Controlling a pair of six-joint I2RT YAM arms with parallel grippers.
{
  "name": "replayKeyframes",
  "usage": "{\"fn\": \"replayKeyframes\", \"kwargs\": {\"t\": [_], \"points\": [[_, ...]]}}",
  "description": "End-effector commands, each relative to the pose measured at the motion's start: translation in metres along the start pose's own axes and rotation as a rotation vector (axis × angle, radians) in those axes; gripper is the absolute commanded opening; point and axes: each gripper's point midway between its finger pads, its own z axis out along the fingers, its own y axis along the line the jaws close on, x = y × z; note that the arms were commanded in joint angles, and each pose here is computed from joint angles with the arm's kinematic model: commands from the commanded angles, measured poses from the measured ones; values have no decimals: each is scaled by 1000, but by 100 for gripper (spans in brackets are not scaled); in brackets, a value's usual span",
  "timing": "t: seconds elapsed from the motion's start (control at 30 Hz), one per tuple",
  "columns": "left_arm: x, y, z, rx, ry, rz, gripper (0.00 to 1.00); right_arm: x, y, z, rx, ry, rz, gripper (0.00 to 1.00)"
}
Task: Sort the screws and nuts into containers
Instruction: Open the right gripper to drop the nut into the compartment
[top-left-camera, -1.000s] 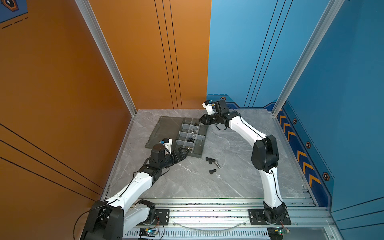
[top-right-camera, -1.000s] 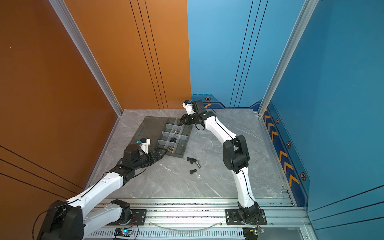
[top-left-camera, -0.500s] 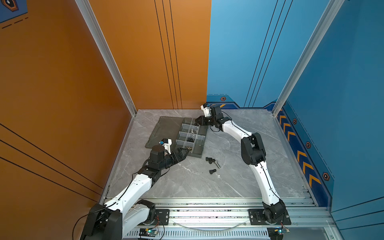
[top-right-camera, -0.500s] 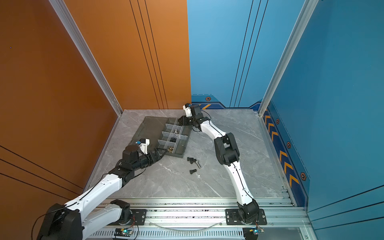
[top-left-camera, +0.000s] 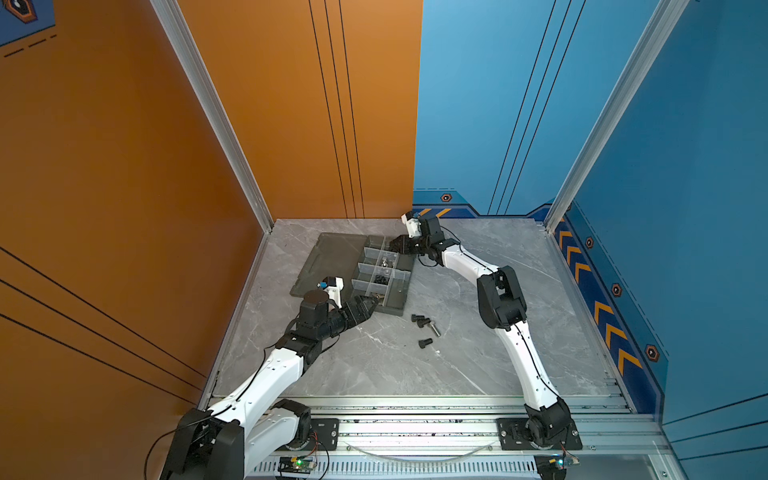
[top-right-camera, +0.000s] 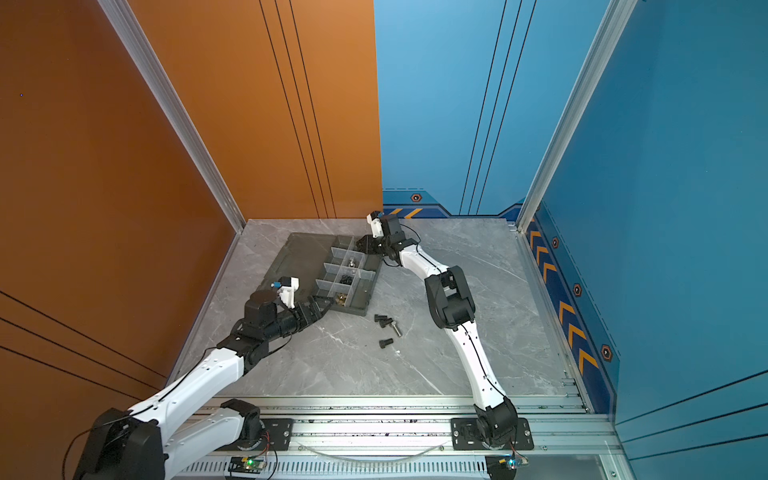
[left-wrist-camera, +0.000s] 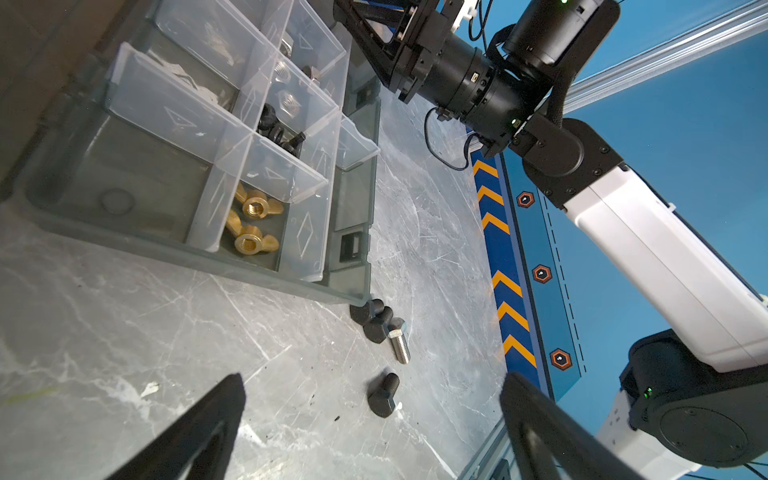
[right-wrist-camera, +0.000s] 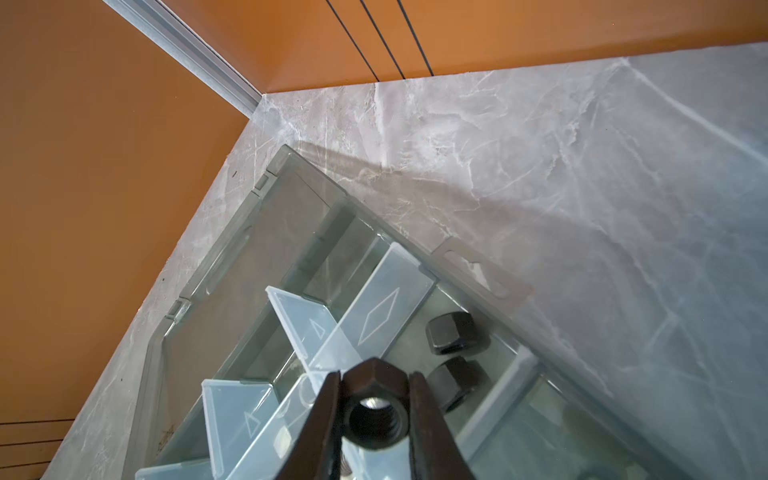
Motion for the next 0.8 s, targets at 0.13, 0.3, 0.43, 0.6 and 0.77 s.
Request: {"fn": "replayKeyframes", "kwargs": {"t": [0.13,0.3,0.43,0.6,0.77], "points": [[-1,3,-2,-7,-11,-6,98,2,-14,2,31,3,14,0],[-1,3,-2,-7,-12,-7,98,3,-13,0,32,14,10,0],[-2,3,-2,-6,-12,-7,98,4,-13,0,36,19,8,3],[-2,3,-2,-4,-12,-7,97,4,-13,-2,42,23,10,12],[-2,3,-2,-6,-12,-8,98,3,-13,-4,45,28,6,15]]}}
